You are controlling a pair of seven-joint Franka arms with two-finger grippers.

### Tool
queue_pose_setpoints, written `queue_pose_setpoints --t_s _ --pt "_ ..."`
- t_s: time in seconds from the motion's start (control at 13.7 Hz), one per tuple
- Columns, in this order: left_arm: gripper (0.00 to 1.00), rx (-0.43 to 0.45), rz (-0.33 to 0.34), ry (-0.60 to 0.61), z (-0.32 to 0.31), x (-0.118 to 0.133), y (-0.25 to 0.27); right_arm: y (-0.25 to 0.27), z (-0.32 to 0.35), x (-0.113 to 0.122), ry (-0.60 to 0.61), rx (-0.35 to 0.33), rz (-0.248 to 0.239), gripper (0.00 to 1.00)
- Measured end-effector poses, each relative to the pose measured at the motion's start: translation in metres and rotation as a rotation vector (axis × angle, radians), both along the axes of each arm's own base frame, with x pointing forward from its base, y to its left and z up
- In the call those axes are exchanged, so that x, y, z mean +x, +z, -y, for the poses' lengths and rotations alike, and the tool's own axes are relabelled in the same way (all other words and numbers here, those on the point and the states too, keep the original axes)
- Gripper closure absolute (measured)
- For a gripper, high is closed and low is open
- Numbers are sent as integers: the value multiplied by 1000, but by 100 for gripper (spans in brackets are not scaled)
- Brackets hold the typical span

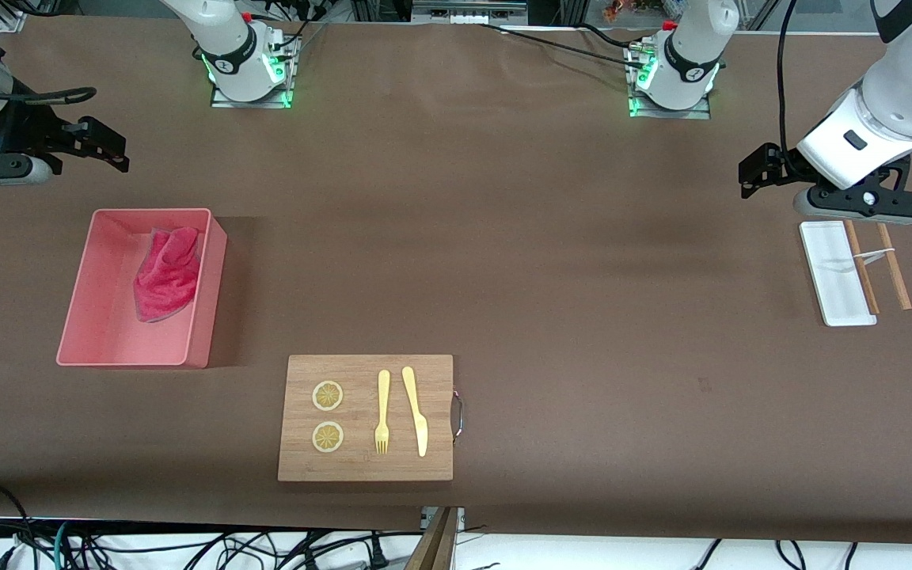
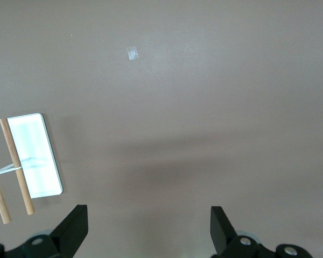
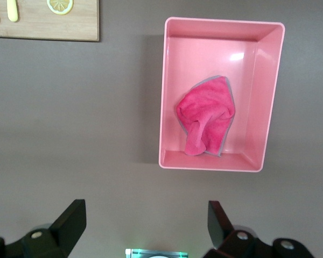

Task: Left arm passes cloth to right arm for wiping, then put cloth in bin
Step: 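Open the right gripper to drop the cloth into the bin and lift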

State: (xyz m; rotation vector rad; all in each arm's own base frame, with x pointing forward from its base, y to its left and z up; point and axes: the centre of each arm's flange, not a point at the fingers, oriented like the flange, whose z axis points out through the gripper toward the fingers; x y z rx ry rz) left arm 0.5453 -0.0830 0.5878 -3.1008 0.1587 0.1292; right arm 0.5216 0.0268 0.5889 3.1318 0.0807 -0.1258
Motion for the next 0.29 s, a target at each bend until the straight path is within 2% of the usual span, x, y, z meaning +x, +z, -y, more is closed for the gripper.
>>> queue_pose_setpoints --t_s 0.29 --pt "0 0 -1 0 0 0 0 -2 0 9 1 0 -20 0"
